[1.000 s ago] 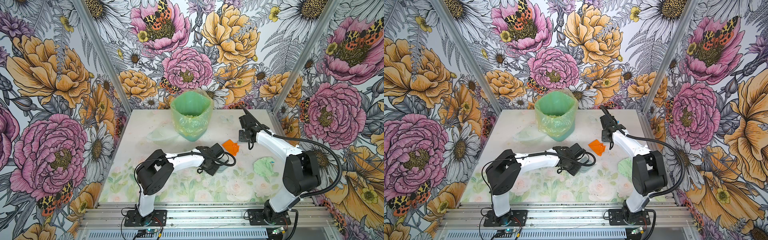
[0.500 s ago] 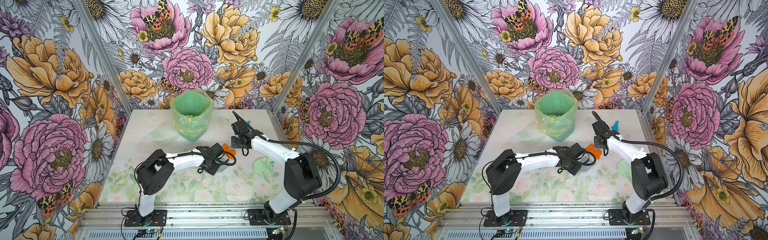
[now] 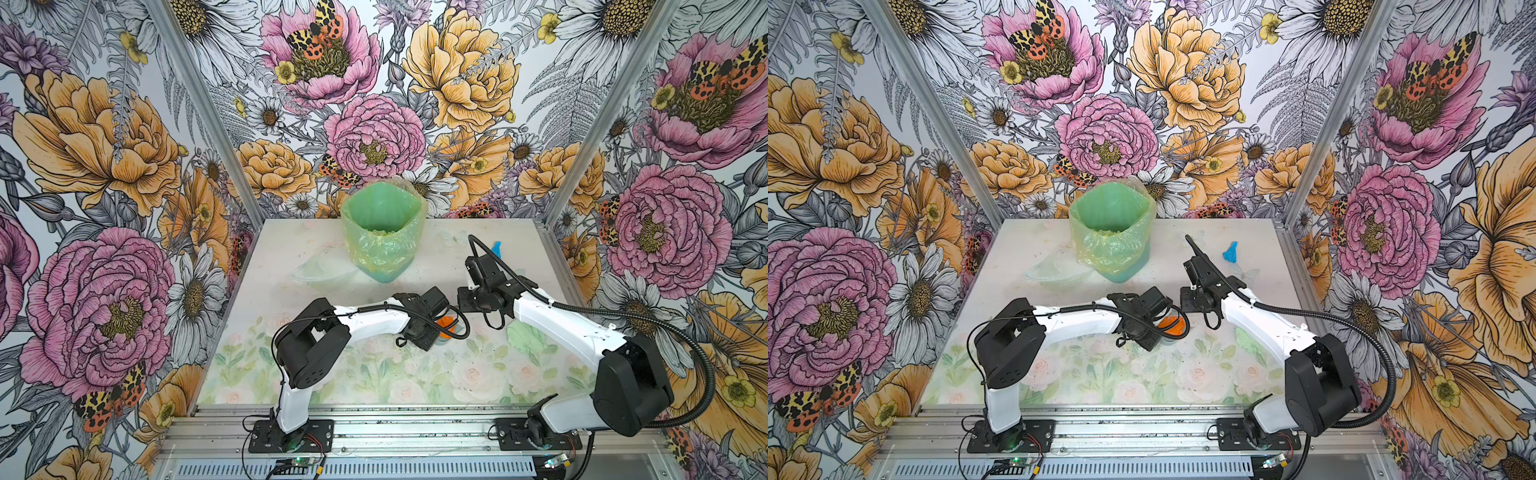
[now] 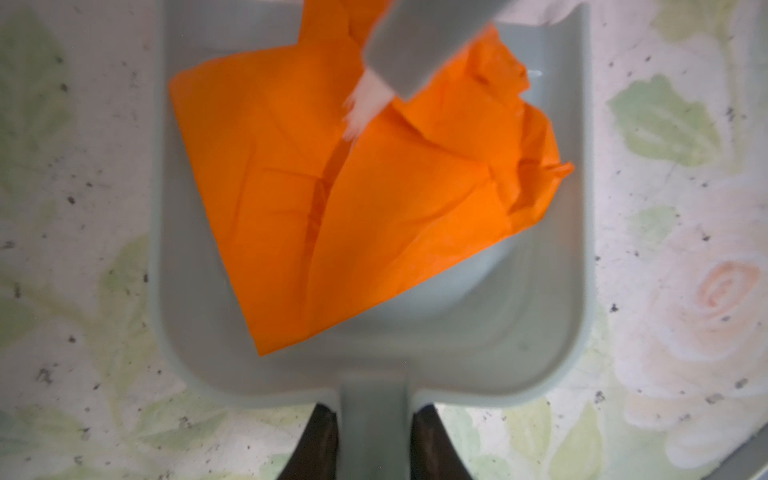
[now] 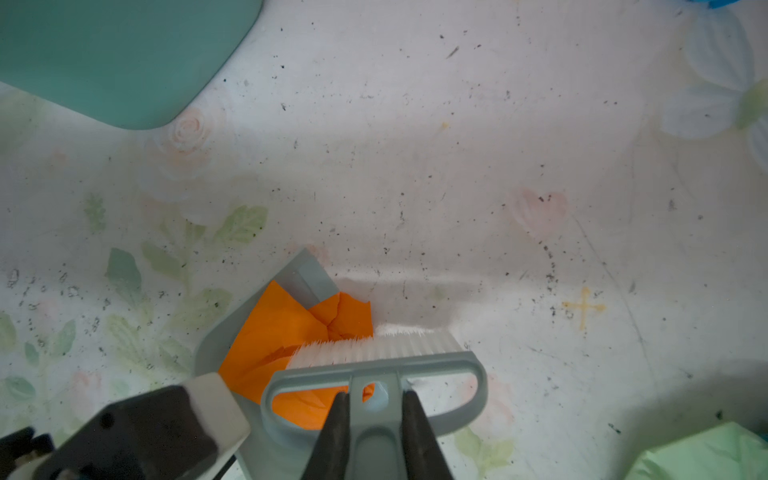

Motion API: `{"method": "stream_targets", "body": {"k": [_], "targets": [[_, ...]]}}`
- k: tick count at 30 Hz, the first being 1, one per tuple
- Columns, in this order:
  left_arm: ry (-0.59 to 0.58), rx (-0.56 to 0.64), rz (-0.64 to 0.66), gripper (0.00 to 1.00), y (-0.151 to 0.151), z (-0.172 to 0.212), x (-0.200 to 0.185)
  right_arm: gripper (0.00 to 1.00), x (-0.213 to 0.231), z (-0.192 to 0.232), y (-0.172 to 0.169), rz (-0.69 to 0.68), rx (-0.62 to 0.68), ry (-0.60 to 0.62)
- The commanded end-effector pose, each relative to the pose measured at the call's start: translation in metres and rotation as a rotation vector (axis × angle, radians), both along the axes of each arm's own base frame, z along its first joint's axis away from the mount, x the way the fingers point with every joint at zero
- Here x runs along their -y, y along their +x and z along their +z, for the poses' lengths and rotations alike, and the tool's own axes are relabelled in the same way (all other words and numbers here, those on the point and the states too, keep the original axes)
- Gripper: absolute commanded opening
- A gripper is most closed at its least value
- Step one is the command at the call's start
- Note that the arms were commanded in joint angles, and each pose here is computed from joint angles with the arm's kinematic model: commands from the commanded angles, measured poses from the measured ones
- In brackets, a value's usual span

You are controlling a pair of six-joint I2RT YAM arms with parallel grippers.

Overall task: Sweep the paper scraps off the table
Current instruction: 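Sweep the orange scrap with the right brush into the dustpan, then lift the dustpan to the green bin with the left gripper while the right brush withdraws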

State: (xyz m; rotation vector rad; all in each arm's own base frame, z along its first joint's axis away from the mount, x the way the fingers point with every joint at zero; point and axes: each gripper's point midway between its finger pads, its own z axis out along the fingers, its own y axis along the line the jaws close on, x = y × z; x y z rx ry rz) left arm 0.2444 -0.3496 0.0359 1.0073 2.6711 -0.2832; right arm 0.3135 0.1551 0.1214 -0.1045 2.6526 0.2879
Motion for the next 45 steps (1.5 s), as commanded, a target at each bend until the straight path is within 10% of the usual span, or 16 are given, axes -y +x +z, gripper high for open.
{"method": "stream_targets", "body": {"k": [1,18,45], "targets": [[-0.069,0.019,0.007,0.16,0.007,0.010,0.011,0.00,-0.006,0.014,-0.002,0.024,0.038,0.039],[-0.119,0.109,0.014,0.16,0.013,0.029,0.009,0.00,0.058,0.063,0.014,-0.154,0.207,0.034],[-0.257,0.332,-0.008,0.19,0.030,0.198,-0.004,0.00,0.114,0.046,0.018,-0.325,0.164,0.033]]}}
